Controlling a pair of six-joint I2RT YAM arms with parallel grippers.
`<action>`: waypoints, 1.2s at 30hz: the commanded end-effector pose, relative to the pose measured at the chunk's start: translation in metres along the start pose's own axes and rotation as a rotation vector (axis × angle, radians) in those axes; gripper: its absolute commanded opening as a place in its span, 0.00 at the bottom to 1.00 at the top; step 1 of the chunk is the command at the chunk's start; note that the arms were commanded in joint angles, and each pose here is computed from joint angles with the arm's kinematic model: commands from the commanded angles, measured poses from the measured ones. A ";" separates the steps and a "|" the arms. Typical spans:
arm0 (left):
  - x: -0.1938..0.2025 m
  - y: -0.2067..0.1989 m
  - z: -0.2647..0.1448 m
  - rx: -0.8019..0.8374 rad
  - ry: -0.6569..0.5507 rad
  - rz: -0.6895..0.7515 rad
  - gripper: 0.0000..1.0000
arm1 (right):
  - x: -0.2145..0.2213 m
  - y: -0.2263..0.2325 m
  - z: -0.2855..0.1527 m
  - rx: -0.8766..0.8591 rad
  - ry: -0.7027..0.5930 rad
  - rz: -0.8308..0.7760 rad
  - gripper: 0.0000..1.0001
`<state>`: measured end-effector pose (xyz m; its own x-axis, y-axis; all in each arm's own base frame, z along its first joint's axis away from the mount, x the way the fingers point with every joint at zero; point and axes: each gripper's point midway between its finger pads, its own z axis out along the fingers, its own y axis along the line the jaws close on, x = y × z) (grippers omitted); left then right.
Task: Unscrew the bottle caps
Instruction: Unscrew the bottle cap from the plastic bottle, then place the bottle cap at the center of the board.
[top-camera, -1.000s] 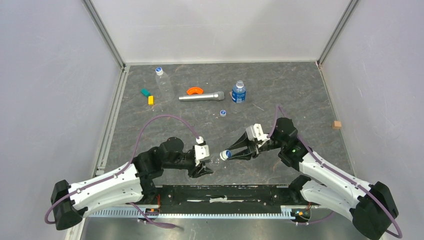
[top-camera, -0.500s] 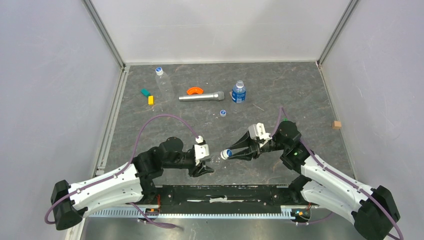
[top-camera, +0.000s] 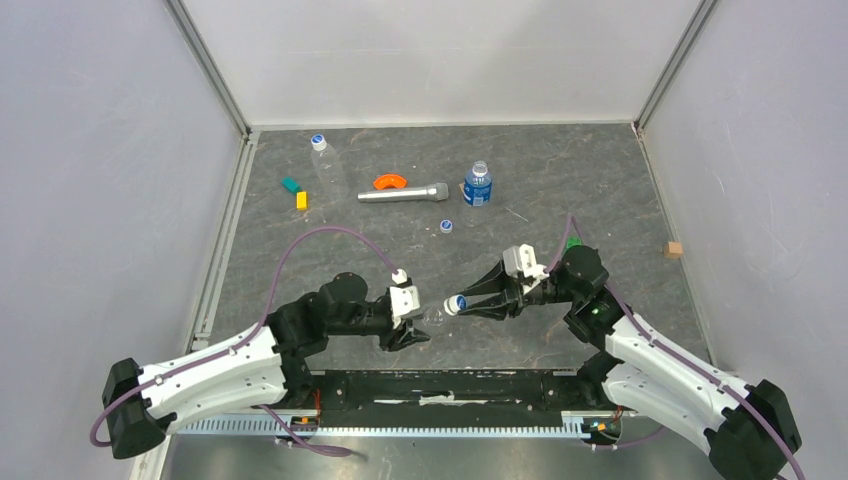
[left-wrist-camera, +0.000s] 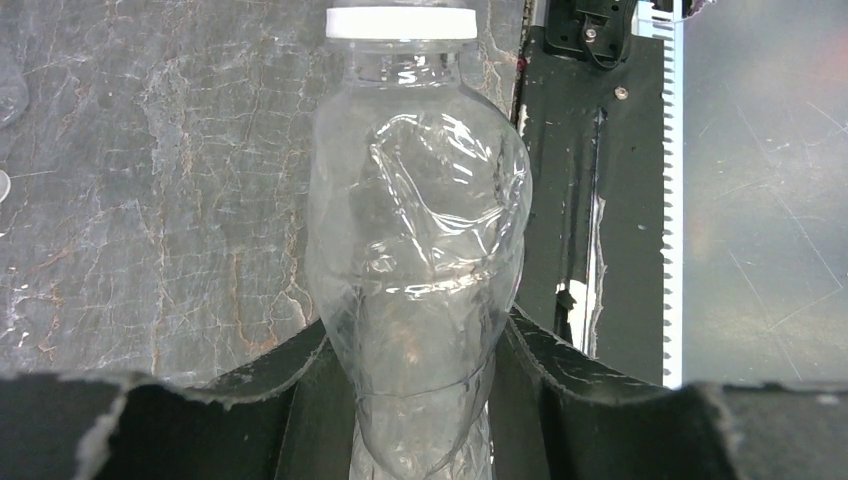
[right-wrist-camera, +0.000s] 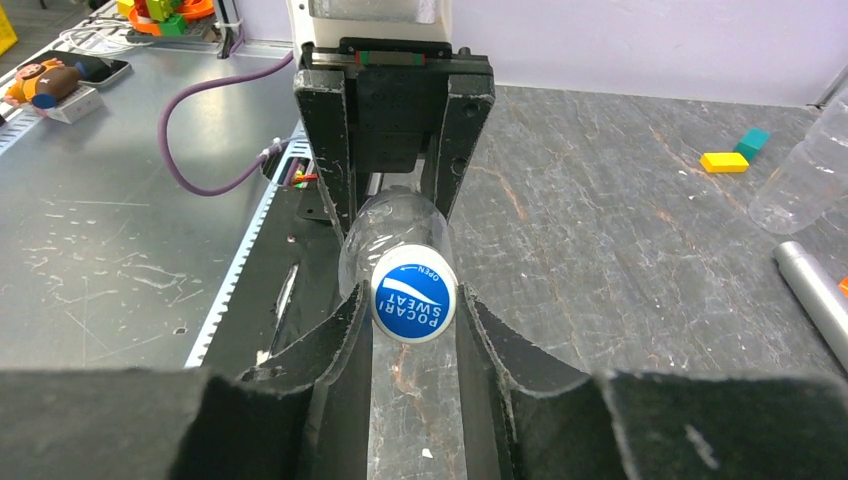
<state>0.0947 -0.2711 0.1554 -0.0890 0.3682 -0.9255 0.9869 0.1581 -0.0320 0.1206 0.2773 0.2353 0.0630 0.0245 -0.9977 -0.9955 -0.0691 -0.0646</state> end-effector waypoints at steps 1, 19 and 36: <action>-0.051 -0.008 -0.004 0.051 -0.146 0.076 0.18 | 0.002 -0.026 -0.008 0.141 -0.011 0.009 0.31; -0.041 0.026 -0.004 -0.139 -0.103 0.053 0.20 | -0.029 -0.045 -0.029 0.288 -0.133 0.004 0.28; -0.046 0.072 -0.043 -0.481 -0.225 0.015 0.20 | 0.068 -0.146 -0.120 1.083 0.089 0.317 0.27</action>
<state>0.1540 -0.2451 0.1944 -0.0123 0.2593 -0.9657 0.8590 0.4971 0.1226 0.2586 0.1927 0.1959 -0.1643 0.0482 -0.9852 -0.6539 0.7425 0.1454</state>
